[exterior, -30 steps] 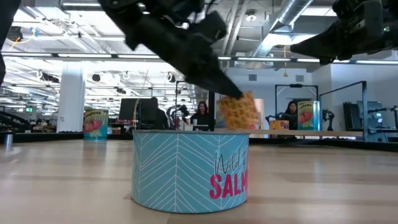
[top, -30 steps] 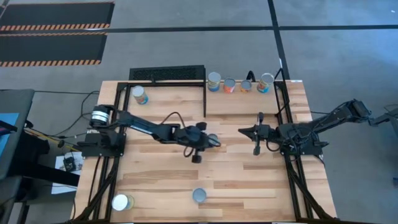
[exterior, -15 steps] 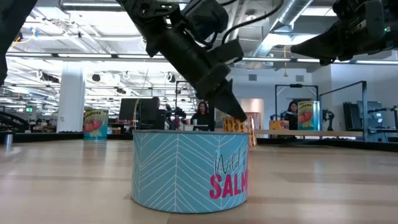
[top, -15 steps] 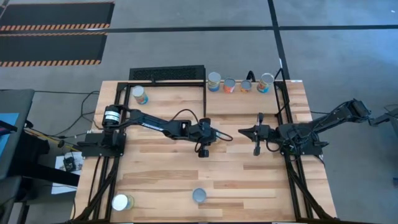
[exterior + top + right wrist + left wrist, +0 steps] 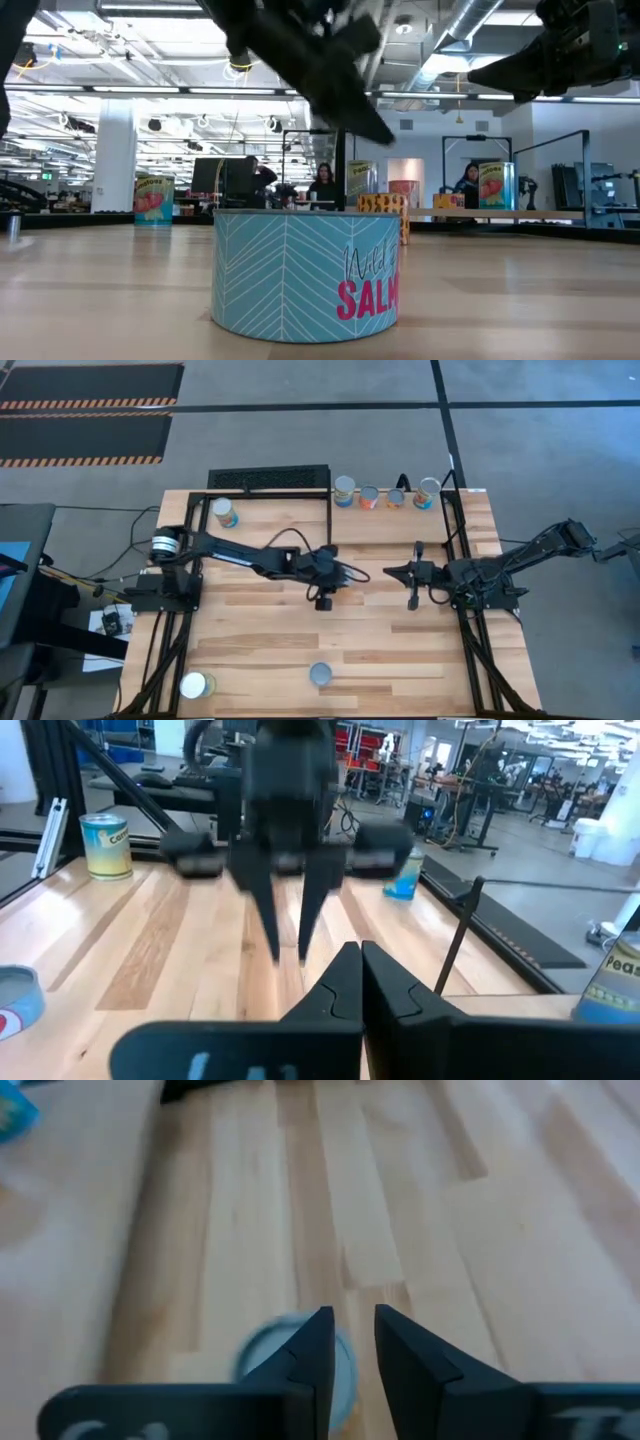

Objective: Pick and place cans onto a shelf
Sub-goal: Put the yellow canned fruit on the shelf

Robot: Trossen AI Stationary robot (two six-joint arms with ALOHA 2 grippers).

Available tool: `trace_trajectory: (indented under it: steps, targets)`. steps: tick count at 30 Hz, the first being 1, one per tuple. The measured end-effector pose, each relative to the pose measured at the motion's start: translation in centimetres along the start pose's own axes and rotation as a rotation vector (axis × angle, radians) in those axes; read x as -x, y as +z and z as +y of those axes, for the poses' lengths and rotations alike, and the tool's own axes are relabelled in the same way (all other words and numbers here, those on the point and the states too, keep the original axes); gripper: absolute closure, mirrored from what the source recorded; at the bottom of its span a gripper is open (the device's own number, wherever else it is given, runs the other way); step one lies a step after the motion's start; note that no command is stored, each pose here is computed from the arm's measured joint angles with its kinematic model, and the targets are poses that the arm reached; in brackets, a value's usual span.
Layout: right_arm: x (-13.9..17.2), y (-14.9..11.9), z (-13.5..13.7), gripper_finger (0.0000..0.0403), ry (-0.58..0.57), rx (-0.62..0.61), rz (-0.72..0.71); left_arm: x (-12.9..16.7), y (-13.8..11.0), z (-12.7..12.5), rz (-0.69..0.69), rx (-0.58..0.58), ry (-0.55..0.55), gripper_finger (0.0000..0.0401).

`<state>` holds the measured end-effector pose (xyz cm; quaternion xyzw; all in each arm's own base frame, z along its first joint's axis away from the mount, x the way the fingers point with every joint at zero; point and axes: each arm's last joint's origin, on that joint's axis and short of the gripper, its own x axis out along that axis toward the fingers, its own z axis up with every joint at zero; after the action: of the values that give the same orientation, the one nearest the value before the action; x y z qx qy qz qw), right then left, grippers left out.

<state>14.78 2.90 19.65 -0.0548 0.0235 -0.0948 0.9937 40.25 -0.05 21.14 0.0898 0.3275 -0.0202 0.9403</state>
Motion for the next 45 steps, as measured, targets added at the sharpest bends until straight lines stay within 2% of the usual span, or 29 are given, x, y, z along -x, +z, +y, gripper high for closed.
trace_trajectory:
  steps: [3, 5, 7, 10, 14, 20, 25, 30, 35, 41, 45]
  targets:
    - [0.0, 0.1, 0.0, 0.0393, -0.001, 0.012, -0.013, 2.8, 1.3, -0.4, -0.050, -0.035, -0.009, 0.0339]
    - [-0.2, 0.0, 0.1, 0.0393, -0.002, 0.025, -0.003, 4.8, 2.0, -1.2, -0.147, -0.064, -0.013, 0.0351]
    - [-0.4, -0.3, 0.2, 0.0393, 0.000, 0.041, 0.017, 6.4, 1.8, -2.0, -0.229, -0.075, -0.023, 0.0370]
    - [-1.2, -0.1, 0.6, 0.0394, 0.001, 0.055, 0.042, 8.4, 0.2, -2.6, -0.341, -0.068, -0.028, 0.0394]
    - [-2.8, 0.7, 1.4, 0.0396, 0.009, 0.086, 0.084, 10.3, -3.0, -3.0, -0.444, -0.020, -0.032, 0.0396]
    - [-5.7, 1.8, 2.8, 0.0386, 0.046, 0.134, 0.194, 11.7, -7.5, -3.3, -0.544, -0.003, -0.056, 0.0400]
    - [-7.8, 2.2, 3.8, 0.0369, 0.053, 0.116, 0.278, 12.4, -9.7, -2.7, -0.621, 0.002, -0.083, 0.0401]
    - [-9.4, 2.0, 4.1, 0.0339, 0.036, 0.091, 0.400, 12.2, -11.8, -2.4, -0.580, 0.034, -0.095, 0.0401]
    - [-11.2, 1.7, 4.3, 0.0285, 0.044, 0.077, 0.536, 12.0, -12.6, -1.8, -0.556, 0.059, -0.061, 0.0401]
    - [-13.6, 0.9, 4.4, 0.0221, 0.025, 0.151, 0.679, 12.0, -12.8, -1.4, -0.548, 0.072, -0.043, 0.0401]
    - [-15.1, -0.1, 4.4, 0.0210, 0.034, 0.236, 0.756, 12.0, -12.8, -1.4, -0.545, 0.073, -0.049, 0.0401]
